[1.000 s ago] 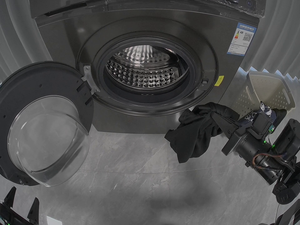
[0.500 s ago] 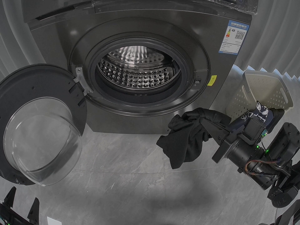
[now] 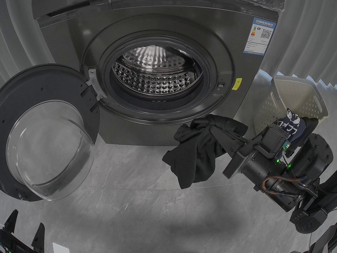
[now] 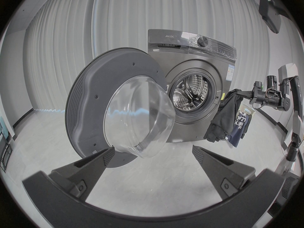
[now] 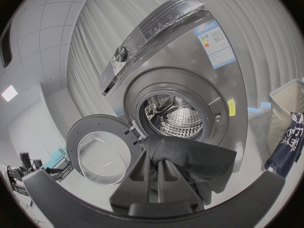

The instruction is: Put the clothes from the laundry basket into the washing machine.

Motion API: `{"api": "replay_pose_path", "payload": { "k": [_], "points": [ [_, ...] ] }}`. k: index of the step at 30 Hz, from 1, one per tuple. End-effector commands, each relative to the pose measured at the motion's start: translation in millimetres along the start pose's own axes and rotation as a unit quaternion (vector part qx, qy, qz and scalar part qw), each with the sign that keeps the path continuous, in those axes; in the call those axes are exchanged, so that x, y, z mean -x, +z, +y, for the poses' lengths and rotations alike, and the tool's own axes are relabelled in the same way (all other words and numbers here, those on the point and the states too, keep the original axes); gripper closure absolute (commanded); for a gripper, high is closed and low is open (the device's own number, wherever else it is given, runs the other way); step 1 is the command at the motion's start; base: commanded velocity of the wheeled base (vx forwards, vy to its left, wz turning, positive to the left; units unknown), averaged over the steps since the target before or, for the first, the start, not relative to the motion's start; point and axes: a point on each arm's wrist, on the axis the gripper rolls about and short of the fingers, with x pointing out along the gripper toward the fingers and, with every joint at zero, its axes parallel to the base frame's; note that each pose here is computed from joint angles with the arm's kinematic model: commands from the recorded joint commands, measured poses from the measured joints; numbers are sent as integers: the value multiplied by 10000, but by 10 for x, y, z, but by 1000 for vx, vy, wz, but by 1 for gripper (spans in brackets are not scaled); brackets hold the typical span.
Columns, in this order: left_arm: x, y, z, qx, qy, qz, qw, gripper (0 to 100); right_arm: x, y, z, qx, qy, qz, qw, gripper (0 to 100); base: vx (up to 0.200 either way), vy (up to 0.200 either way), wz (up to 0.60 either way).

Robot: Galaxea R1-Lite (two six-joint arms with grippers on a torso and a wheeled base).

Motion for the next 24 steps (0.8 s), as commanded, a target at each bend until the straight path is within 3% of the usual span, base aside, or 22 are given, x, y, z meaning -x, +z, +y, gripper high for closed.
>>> {"api": "replay_pose_path", "payload": {
  "k": [1,4,5,7,8,10,12,14,17,20,24],
  "points": [
    [0,-51,0,-33,-23,-1,10000,0,-150,-98,52,-25,19,34,10000,100,0,0,0],
    [1,-41,1,-132,23,-63,9999,0,-181,-149,106,-82,-165,-37,9998,100,0,0,0],
    [20,58,-1,-61,-3,-362,9993,0,-171,-166,148,-143,-163,-18,9998,100,0,0,0],
    [147,485,-14,23,-281,-1236,9919,0,-159,-158,201,-247,-108,-33,9996,100,0,0,0],
    [177,684,-21,70,-543,-1357,9892,0,-164,-142,204,-255,-109,-64,9996,100,0,0,0],
    [100,841,-37,71,-912,-1025,9905,0,-210,-107,197,-274,-65,-157,9995,100,0,0,0],
    [-40,840,-54,28,-1181,-541,9915,0,-301,-50,233,-352,1,-349,9988,100,0,0,0],
    [-221,836,-71,-30,-1400,-31,9901,0,-375,-41,281,-460,63,-447,9979,100,0,0,0],
    [-454,918,-93,-62,-1686,191,9855,0,-460,-22,309,-582,86,-564,9967,100,0,0,0],
    [-801,1031,-155,-112,-2273,233,9735,0,-546,1,319,-584,103,-669,9960,100,0,0,0],
    [-993,958,-258,-102,-2827,521,9577,0,-568,-4,339,-612,139,-690,9956,100,0,0,0]
  ]
}}
